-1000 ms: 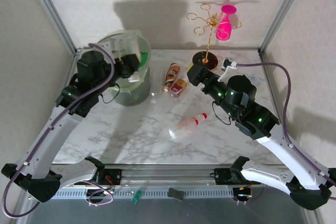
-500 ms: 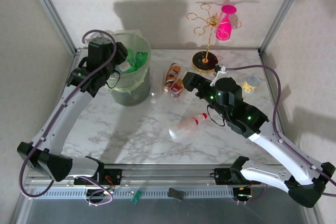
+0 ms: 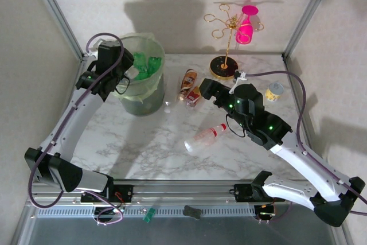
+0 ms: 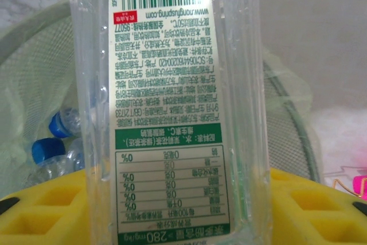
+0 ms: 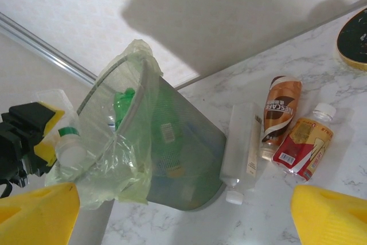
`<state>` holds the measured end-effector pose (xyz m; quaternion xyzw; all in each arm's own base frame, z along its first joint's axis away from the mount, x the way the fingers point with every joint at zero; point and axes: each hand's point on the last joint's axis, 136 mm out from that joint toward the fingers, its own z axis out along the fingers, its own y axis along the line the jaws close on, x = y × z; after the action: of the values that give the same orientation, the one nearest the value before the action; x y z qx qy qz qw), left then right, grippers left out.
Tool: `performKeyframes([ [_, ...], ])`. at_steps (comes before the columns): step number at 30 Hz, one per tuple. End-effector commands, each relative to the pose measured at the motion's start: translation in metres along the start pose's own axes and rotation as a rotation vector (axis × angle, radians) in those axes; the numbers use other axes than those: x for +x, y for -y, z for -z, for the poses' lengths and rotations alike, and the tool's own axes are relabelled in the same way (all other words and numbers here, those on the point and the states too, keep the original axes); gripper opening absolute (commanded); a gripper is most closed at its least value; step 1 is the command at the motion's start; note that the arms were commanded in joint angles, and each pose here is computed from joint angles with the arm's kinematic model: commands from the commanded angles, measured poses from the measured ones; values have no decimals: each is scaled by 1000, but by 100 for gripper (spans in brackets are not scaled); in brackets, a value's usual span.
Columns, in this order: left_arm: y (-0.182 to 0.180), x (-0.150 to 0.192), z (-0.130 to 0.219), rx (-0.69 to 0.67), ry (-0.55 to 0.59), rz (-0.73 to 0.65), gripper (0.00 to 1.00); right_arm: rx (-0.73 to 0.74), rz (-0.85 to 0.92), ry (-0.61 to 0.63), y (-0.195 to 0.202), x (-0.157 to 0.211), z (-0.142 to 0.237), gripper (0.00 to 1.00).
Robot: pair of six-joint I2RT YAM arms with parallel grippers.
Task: Put the plastic bottles in the bin
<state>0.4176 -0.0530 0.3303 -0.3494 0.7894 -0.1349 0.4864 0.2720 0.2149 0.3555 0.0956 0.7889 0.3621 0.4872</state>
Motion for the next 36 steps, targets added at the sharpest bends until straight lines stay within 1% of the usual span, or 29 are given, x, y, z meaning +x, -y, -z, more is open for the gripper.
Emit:
performKeyframes([
  [1, -15, 6, -11, -68, -6, 11, 33, 6, 0, -1, 4, 2, -3, 94],
  [4, -22, 8, -15, -94, -15, 16, 34, 3, -2, -12, 4, 3, -5, 94],
  [5, -22, 9, -15, -93, -17, 20, 36, 3, -1, -14, 4, 3, -5, 94],
  [6, -22, 9, -14, -87, -18, 25, 40, 4, -1, -13, 4, 3, -4, 94],
  [9, -20, 2, -5, -74, -1, 40, 59, 6, 2, -2, 5, 0, -2, 94],
  [10, -20, -1, -3, -75, 7, 41, 64, 6, 1, 1, 5, -1, -1, 94],
  [13, -16, -9, 7, -63, 23, 47, 72, 6, -2, 8, 5, -3, 2, 94],
  [16, -11, -18, 18, -39, 40, 58, 77, 8, -1, 12, 6, -4, 5, 94],
  [22, -1, -34, 45, 35, 66, 78, 79, 16, -3, 19, 8, -5, 8, 94],
  [25, 10, -40, 62, 113, 70, 52, 77, 30, 7, 15, 11, -3, 6, 94],
  [29, 30, -38, 87, 281, 62, -32, 74, 59, 28, -8, 18, 5, -1, 94],
  [31, 40, -30, 105, 392, 56, -92, 74, 71, 38, -21, 21, 9, -5, 93],
  [33, 55, -11, 121, 547, 0, -173, 72, 81, 57, -44, 24, 16, -11, 93],
  [35, 68, 16, 139, 702, -80, -227, 68, 101, 90, -82, 28, 26, -20, 93],
  [36, 71, 24, 144, 740, -100, -240, 68, 118, 97, -100, 31, 30, -25, 93],
])
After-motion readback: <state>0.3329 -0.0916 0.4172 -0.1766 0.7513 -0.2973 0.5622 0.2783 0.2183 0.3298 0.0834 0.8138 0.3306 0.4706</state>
